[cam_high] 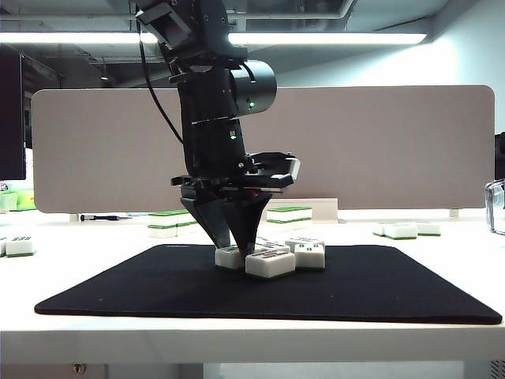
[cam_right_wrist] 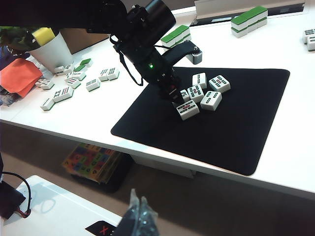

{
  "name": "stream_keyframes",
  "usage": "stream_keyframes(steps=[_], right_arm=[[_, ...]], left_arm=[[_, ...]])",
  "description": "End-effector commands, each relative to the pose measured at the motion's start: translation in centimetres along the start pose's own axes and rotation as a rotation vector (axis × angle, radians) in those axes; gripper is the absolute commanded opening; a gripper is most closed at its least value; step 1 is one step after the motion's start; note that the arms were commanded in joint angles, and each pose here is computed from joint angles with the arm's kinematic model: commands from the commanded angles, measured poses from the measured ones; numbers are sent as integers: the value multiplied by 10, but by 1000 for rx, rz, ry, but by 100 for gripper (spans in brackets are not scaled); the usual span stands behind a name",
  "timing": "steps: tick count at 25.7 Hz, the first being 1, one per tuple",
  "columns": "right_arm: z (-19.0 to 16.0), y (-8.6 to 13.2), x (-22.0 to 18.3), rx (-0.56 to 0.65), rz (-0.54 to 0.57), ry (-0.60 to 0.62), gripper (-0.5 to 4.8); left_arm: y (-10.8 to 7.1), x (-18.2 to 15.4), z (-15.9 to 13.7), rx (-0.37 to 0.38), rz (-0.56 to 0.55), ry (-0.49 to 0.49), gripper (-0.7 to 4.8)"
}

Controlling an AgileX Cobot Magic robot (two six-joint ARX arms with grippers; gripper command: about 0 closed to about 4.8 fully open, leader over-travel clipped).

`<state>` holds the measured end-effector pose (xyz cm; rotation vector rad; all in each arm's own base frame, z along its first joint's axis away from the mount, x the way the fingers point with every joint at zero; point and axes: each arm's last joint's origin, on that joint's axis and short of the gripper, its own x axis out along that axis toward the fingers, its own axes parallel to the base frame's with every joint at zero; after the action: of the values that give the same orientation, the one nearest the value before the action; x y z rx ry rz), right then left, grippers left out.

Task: Align six mahjong tiles in a row on the table.

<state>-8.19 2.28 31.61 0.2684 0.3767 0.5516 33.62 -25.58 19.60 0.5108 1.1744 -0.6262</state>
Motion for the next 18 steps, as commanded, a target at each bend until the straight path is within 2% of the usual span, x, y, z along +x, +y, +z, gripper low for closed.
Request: stream_keyframes(steps=[1, 4, 11, 18], right_arm=[[-1, 2, -2, -19, 2, -23, -1], [-1, 2, -2, -20, 2, -23, -1], [-1, 2, -2, -20, 2, -23, -1], [-1, 2, -2, -20, 2, -23, -1]], left_arm=[[10, -13, 3, -150, 43, 8, 147], [19, -24, 5, -235, 52, 21, 147], [48, -35, -4, -492, 75, 100, 147], [77, -35, -13, -623, 101, 109, 147]])
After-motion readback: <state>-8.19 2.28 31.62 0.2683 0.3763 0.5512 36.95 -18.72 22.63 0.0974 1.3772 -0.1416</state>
